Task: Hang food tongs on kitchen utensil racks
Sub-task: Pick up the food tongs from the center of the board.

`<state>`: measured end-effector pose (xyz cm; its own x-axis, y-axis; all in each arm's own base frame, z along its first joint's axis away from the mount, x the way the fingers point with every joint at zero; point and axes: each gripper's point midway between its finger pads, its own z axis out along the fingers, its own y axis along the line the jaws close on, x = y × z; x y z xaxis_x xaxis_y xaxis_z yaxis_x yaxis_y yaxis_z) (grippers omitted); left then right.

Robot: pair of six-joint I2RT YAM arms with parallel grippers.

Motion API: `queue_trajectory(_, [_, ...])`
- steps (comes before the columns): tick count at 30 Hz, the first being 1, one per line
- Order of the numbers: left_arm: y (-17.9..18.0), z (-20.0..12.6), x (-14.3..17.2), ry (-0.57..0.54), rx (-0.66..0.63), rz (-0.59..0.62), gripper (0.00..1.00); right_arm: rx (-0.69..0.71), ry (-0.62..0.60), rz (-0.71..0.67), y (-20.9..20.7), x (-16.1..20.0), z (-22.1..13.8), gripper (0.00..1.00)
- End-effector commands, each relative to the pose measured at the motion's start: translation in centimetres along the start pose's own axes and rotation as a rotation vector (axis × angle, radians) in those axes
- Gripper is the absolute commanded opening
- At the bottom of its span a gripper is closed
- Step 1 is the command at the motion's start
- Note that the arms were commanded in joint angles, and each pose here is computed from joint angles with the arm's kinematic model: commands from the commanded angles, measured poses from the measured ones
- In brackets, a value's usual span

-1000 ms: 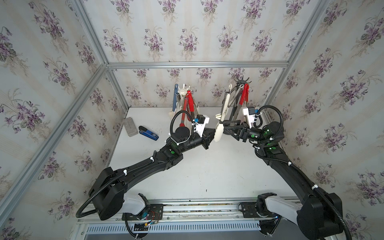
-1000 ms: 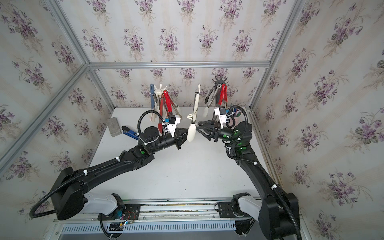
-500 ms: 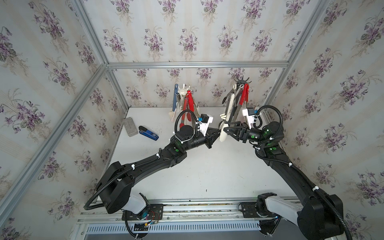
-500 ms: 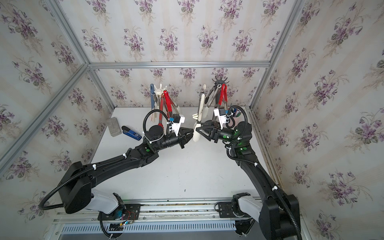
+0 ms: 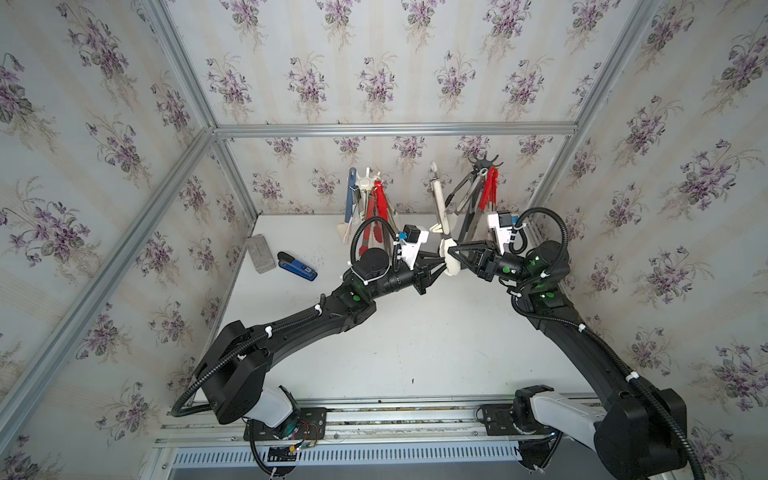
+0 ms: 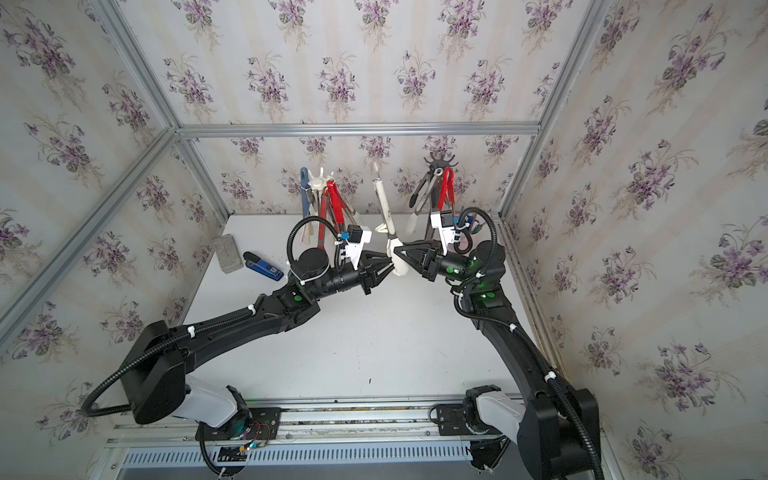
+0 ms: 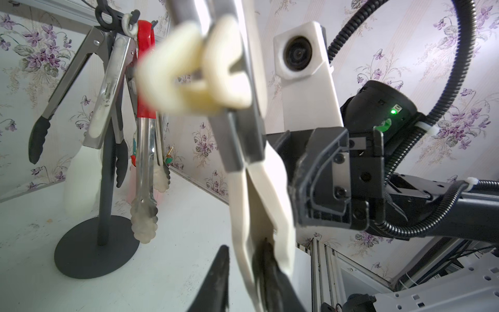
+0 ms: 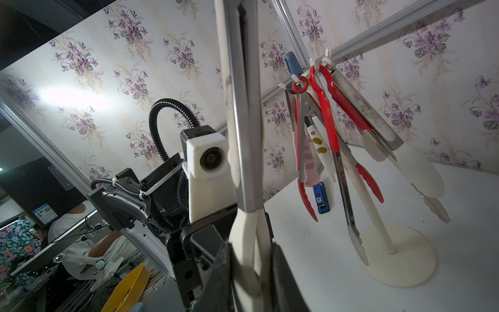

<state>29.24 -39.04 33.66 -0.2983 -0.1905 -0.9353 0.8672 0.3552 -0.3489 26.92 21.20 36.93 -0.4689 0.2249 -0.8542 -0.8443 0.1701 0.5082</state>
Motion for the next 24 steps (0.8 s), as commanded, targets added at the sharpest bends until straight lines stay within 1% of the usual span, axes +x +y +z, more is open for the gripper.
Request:
queue_trajectory(1, [0.2,0.3,-0.6,-0.016,-0.018,0.011,0.48,-0.026,0.027,-0.001,0.8,0.2,0.1,0.06])
queue_trajectory(2, [0.2,0.4,-0.7,-0.017,-0.016,0.011,0.51,-0.022,0.029,-0.003,0.8,0.2,0.1,0.04])
queue_trajectory(5, [0.1,0.5,-1.0,-0.019,-0.016,0.017,0.51,-0.02,0.03,-0.004,0.8,0.3,0.1,0.04])
queue_trajectory(10, [0.2,0.5,-1.0,-0.014,-0.023,0.024,0.49,-0.016,0.032,-0.002,0.6,0.2,0.1,0.04])
queue_trajectory(14, [0.4,0.4,-1.0,-0.013,-0.035,0.028,0.49,-0.005,0.028,0.0,0.3,0.2,0.2,0.05])
queue_trajectory(15, [0.3,0.4,-1.0,-0.013,-0.035,0.032,0.52,-0.003,0.027,0.0,0.3,0.2,0.2,0.05])
queue_trajectory(17, [0.5,0.2,-1.1,-0.01,-0.049,0.034,0.61,0.009,0.021,-0.008,0.2,0.1,0.1,0.05])
queue_trajectory(19, [0.4,0.0,-1.2,-0.008,-0.053,0.036,0.64,0.027,0.012,-0.025,0.1,-0.1,0.0,0.04])
queue_trajectory(21, [0.5,-0.1,-1.2,-0.003,-0.063,0.038,0.72,0.041,0.002,-0.051,0.2,-0.5,0.0,0.03])
queue_trajectory(24, [0.8,-0.4,-1.1,0.006,-0.081,0.035,0.8,0.071,-0.015,-0.09,0.2,-1.3,-0.1,0.01])
